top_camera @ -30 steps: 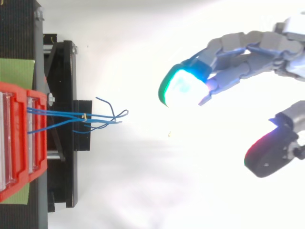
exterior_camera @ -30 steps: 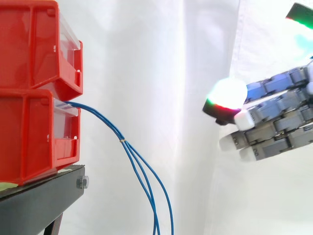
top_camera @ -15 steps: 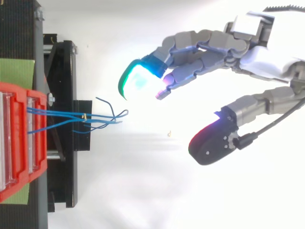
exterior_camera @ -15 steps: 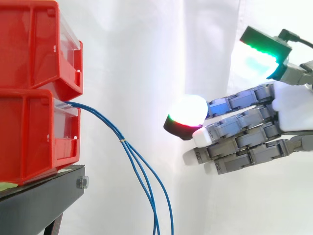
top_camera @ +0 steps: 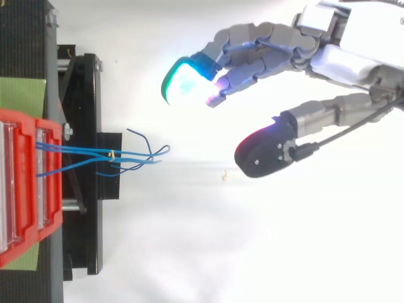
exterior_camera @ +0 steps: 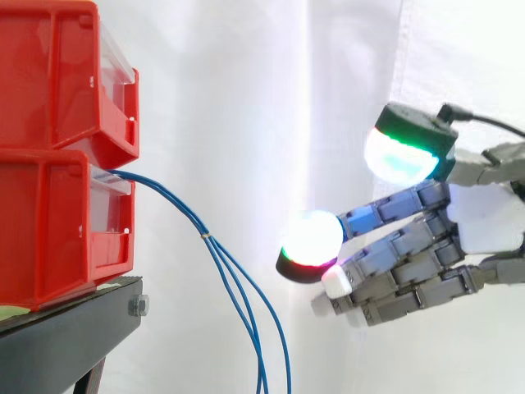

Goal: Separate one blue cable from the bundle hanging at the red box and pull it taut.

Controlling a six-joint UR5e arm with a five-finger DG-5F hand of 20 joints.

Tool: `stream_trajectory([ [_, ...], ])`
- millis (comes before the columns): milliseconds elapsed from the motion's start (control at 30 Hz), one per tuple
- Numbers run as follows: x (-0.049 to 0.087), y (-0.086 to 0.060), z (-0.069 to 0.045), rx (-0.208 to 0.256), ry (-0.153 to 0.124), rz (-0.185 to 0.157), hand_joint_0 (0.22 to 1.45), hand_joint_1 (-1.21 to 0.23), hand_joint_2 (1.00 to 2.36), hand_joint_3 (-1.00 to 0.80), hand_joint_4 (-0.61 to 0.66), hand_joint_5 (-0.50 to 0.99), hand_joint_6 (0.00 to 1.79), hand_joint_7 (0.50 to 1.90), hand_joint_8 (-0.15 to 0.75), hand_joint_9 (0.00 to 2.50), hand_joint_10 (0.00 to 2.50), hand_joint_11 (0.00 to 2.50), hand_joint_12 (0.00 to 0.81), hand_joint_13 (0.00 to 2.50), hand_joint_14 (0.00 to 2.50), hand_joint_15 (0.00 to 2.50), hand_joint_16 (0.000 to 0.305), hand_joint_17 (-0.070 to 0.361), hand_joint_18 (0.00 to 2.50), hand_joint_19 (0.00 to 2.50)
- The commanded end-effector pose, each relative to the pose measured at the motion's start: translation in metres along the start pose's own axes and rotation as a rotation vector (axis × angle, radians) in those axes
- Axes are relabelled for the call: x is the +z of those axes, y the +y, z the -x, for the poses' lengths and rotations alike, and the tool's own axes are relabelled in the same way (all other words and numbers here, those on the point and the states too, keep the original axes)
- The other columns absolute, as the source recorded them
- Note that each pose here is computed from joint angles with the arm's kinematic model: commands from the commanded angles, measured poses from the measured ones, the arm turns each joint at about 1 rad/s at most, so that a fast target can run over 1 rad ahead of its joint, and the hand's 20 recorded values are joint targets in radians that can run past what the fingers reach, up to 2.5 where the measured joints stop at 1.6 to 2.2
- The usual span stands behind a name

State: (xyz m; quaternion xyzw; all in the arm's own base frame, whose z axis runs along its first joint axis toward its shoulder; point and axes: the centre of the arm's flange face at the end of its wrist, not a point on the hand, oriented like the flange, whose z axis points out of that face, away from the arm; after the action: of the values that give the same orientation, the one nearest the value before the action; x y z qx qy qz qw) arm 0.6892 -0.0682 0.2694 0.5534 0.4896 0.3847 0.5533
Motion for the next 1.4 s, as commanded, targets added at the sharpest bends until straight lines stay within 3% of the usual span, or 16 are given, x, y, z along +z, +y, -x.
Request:
stream_trajectory([
  [0, 0.009, -0.018, 0.003, 0.0, -0.007, -0.01, 0.49, -0.71, 1.0, -0.5, 0.32, -0.2, 0.5, 0.91, 0.288, 0.56, 0.01, 0.25, 0.188, 0.27, 0.0, 0.0, 0.013, 0.029, 0.02, 0.0],
  [200, 0.03, -0.028, -0.007, 0.01, 0.004, 0.015, 0.49, -0.71, 1.0, -0.5, 0.32, -0.2, 0.5, 0.91, 0.289, 0.57, 0.01, 0.25, 0.189, 0.28, 0.0, 0.0, 0.013, 0.029, 0.02, 0.0],
  [233, 0.044, -0.03, -0.013, 0.009, 0.021, 0.02, 0.49, -0.71, 1.0, -0.5, 0.32, -0.2, 0.5, 0.91, 0.288, 0.57, 0.01, 0.25, 0.189, 0.28, 0.0, 0.0, 0.013, 0.029, 0.02, 0.0],
  [300, 0.05, -0.035, -0.015, 0.006, 0.026, 0.013, 0.49, -0.71, 1.0, -0.5, 0.32, -0.2, 0.5, 0.91, 0.289, 0.57, 0.01, 0.25, 0.189, 0.28, 0.0, 0.0, 0.013, 0.029, 0.03, 0.0],
  [333, 0.054, -0.039, -0.022, 0.007, 0.033, 0.008, 0.49, -0.71, 1.0, -0.5, 0.32, -0.2, 0.5, 0.91, 0.289, 0.57, 0.01, 0.25, 0.189, 0.28, 0.0, 0.0, 0.013, 0.029, 0.03, 0.0],
  [600, 0.071, -0.051, -0.037, 0.018, 0.052, 0.021, 0.49, -0.7, 1.0, -0.5, 0.33, -0.19, 0.5, 0.92, 0.293, 0.6, 0.01, 0.27, 0.187, 0.3, 0.0, 0.0, 0.013, 0.028, 0.05, 0.0],
  [667, 0.083, -0.049, -0.046, 0.049, 0.09, 0.047, 0.5, -0.71, 1.0, -0.5, 0.33, -0.19, 0.5, 0.93, 0.293, 0.61, 0.01, 0.28, 0.187, 0.32, 0.0, 0.0, 0.012, 0.028, 0.06, 0.0],
  [933, 0.084, -0.046, -0.052, 0.057, 0.119, 0.061, 0.53, -0.74, 1.0, -0.5, 0.34, -0.17, 0.5, 0.99, 0.292, 0.65, 0.01, 0.3, 0.178, 0.36, 0.0, 0.0, 0.01, 0.022, 0.11, 0.0],
  [1167, 0.084, -0.048, -0.05, 0.073, 0.119, 0.057, 0.55, -0.73, 1.0, -0.5, 0.33, -0.16, 0.5, 1.02, 0.29, 0.68, 0.01, 0.31, 0.174, 0.39, 0.0, 0.0, 0.009, 0.02, 0.14, 0.0],
  [1367, 0.082, -0.052, -0.049, 0.086, 0.143, 0.051, 0.56, -0.73, 1.0, -0.49, 0.33, -0.15, 0.5, 1.02, 0.292, 0.71, 0.01, 0.33, 0.173, 0.42, 0.0, 0.0, 0.008, 0.018, 0.17, 0.0],
])
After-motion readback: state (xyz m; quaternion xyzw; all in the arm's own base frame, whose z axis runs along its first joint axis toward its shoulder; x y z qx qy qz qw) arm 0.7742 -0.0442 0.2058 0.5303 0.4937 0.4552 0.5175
